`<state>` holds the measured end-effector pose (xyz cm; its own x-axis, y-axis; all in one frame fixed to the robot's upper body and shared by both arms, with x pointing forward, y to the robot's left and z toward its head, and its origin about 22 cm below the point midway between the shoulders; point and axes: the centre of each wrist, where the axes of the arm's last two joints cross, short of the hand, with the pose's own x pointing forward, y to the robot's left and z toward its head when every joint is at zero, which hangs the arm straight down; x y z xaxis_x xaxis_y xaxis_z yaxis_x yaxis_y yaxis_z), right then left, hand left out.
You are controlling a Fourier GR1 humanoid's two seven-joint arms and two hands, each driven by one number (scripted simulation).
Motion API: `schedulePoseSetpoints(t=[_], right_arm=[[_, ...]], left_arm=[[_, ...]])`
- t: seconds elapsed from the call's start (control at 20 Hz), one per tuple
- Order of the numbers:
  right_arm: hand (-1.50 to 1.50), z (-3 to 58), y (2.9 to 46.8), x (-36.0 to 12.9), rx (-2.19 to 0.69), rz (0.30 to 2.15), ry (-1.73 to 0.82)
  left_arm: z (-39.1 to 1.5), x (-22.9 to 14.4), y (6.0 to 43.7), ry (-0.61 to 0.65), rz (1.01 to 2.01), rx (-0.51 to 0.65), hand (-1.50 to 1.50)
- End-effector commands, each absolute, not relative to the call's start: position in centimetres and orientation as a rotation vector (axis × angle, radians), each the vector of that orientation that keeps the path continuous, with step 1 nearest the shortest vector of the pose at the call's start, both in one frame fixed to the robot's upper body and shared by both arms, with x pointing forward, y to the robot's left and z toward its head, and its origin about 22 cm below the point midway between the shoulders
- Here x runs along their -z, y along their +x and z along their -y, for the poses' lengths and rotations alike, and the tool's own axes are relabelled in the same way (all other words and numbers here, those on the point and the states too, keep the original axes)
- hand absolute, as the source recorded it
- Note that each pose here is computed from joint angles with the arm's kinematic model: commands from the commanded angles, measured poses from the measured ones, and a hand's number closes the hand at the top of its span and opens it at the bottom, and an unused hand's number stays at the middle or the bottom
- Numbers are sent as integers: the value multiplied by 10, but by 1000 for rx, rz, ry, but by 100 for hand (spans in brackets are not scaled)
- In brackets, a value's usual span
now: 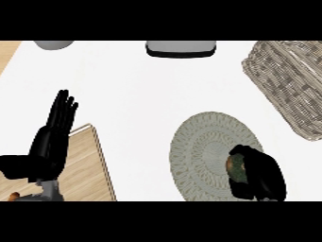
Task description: Pick the squash from the placemat and place it in the basket
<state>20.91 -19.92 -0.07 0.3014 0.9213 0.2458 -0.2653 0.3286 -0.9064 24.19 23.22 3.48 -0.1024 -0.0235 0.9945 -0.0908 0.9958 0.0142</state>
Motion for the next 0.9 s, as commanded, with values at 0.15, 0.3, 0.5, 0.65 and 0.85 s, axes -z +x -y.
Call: schedulePoseSetpoints(t=[0.15,0.3,0.5,0.65,0.85], right_arm=[[150,211,212,8,-1027,926,-897],[150,179,203,4,-1051,947,-927],[150,180,278,4,-827,816,-984],[150,198,301,-12,-566,670,-1052],[150,213,338,-35,-382,580,-1170]], left_arm=[[-235,-35,251,98,1675,-63,0],[-223,-44,236,97,1677,-70,0],[-227,-44,247,70,1698,-21,0],[-221,-42,252,31,1721,-10,0],[-213,-43,252,8,1735,30,0]])
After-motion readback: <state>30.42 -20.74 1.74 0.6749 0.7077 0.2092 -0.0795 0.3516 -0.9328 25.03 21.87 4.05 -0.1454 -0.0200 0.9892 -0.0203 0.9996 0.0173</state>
